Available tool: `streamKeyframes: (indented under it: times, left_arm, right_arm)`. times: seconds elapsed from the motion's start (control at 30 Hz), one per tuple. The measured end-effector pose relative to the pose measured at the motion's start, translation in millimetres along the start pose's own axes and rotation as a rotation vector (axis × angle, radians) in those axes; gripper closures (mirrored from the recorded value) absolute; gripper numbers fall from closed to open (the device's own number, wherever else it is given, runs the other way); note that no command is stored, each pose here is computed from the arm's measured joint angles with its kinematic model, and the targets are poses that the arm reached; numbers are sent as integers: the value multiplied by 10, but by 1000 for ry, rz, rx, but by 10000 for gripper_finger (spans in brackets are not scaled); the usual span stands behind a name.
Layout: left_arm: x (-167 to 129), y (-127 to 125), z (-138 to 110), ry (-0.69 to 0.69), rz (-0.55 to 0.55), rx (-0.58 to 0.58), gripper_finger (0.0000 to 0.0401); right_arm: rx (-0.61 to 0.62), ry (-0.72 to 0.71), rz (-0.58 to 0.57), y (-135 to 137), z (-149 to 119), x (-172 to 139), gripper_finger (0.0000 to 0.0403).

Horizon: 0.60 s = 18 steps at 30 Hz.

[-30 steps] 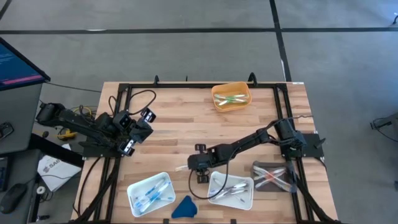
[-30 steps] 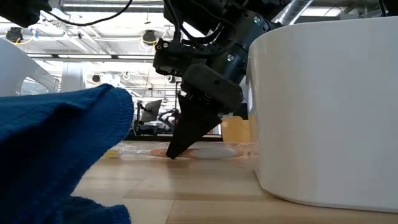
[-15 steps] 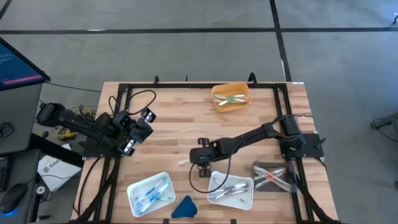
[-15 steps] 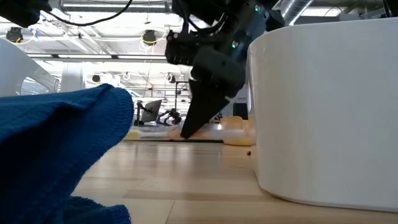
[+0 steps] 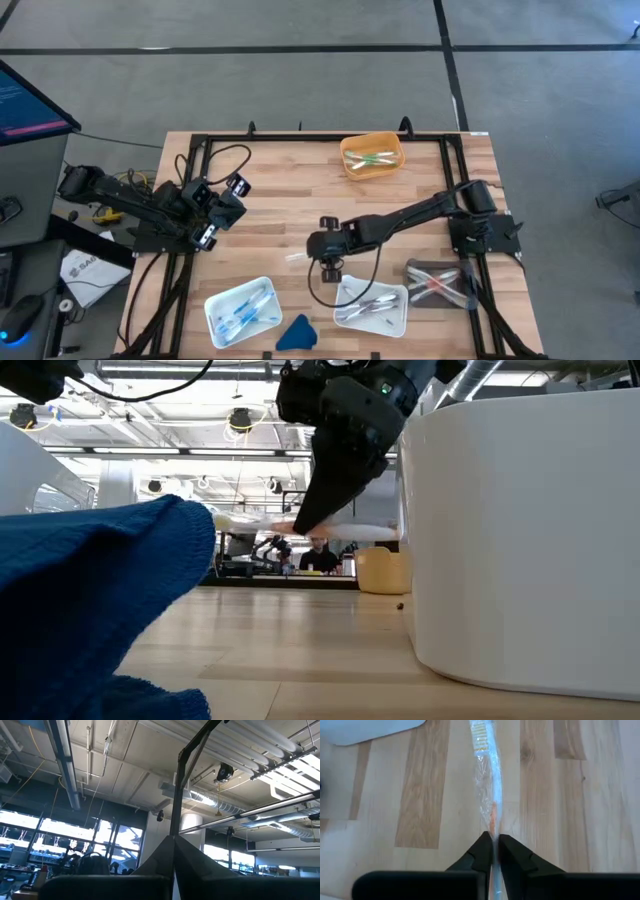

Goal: Pick & Place Toothbrushes
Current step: Put the orange toothbrush into the black bin

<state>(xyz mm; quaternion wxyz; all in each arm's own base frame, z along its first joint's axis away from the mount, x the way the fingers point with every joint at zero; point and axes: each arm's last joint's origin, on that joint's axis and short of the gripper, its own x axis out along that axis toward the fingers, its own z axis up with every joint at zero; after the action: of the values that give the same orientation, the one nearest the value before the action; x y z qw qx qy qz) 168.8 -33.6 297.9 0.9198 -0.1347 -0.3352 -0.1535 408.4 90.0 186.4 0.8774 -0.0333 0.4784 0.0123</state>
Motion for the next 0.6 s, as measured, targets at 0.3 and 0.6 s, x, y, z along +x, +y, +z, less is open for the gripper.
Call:
streamKeyframes:
  times: [0.3,0.6]
  left_arm:
    - [0,0,0,0,0,0,397]
    - [0,0,0,0,0,0,397]
  right_arm:
    - [-18,13,-1,-19,6,-147,394]
    - [-29,92,-10,-25,-71,-161,387]
